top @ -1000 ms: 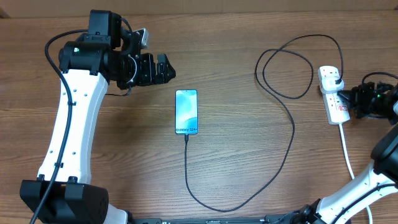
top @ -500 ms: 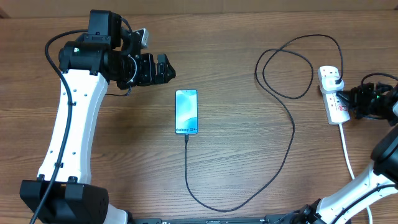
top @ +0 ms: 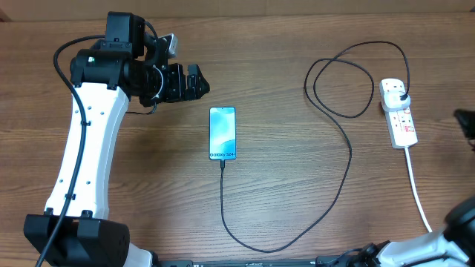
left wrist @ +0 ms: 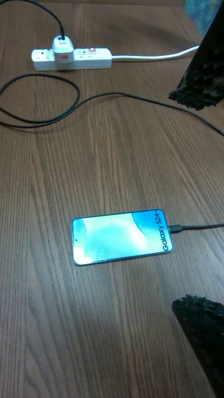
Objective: Plug charger to phone and switch on socket
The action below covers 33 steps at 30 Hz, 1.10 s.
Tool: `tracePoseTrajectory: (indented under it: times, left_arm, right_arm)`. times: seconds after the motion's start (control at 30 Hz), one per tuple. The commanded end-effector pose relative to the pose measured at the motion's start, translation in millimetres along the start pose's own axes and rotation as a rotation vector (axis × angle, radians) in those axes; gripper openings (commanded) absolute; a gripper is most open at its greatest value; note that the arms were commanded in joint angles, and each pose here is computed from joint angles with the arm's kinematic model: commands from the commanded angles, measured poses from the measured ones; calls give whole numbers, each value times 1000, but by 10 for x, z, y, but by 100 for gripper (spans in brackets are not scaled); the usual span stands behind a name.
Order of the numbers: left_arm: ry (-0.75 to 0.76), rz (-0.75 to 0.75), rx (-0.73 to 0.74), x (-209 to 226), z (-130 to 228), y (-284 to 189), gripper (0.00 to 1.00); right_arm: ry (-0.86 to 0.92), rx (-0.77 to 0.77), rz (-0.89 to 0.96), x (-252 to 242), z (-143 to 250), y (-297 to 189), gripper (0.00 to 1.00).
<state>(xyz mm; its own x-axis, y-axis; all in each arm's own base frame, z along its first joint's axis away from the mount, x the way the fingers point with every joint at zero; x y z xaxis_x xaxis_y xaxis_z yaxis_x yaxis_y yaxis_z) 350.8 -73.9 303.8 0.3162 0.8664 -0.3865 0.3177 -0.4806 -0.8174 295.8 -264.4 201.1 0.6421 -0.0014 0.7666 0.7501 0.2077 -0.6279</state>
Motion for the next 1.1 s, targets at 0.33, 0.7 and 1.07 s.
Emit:
tracePoseTrajectory:
  times: [0.33,0.7,1.07]
  left_arm:
    - [-4,-7,0,17,-12,7,100]
    - [-4,-7,0,17,-12,7,100]
    - [-4,-7,0,17,-12,7,100]
  right_arm:
    - [-562,128,-124,840,1403,-473,12]
    - [-876,221,-76,952,2685,-711,14]
    - [-940,292,5,810,3028,-731,19]
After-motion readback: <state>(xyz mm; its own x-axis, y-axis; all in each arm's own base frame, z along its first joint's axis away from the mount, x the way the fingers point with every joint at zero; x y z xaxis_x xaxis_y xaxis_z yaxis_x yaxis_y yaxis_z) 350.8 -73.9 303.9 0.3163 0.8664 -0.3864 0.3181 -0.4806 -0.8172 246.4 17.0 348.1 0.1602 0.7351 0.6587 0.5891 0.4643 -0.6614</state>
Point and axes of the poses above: each gripper's point midway between its finger pads, its own y axis out along the fingers, its own x axis along the line the jaws close on, z = x × y, the point moved 8 cm from there along -y, back along the fingers, and after that the axes turned 14 degrees about y, right-handed, at the moved point
